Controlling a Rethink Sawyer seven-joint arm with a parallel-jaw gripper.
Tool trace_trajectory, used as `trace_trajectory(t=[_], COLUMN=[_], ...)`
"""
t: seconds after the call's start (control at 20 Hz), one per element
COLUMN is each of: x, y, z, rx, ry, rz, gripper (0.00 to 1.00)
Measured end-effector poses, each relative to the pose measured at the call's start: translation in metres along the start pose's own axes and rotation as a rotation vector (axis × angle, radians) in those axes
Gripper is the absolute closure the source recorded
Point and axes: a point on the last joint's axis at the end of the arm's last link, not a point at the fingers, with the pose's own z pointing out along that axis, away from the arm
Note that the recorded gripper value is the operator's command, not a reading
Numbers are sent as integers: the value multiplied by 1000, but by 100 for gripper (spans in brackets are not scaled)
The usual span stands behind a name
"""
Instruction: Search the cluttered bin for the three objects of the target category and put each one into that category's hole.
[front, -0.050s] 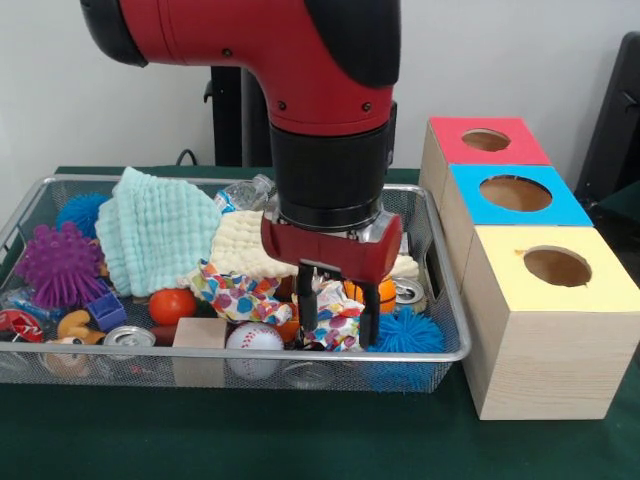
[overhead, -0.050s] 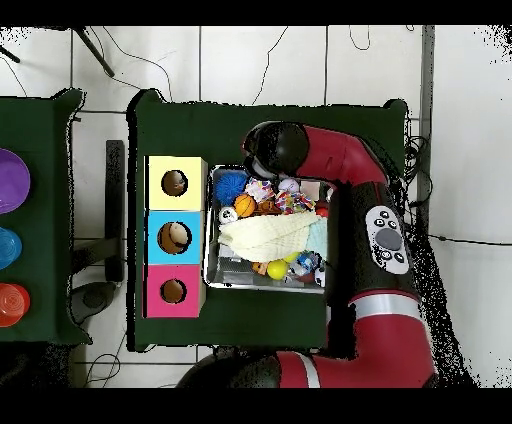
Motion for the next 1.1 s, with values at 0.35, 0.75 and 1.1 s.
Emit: trace_trajectory(t=[0.35,0.75,1.1], x=[8,25,36], y=[-11,-13,-15], z=[4,7,12], rx=[2,11,9], ry=[3,33,34], rz=[8,1,-3], gripper=[0,0,0])
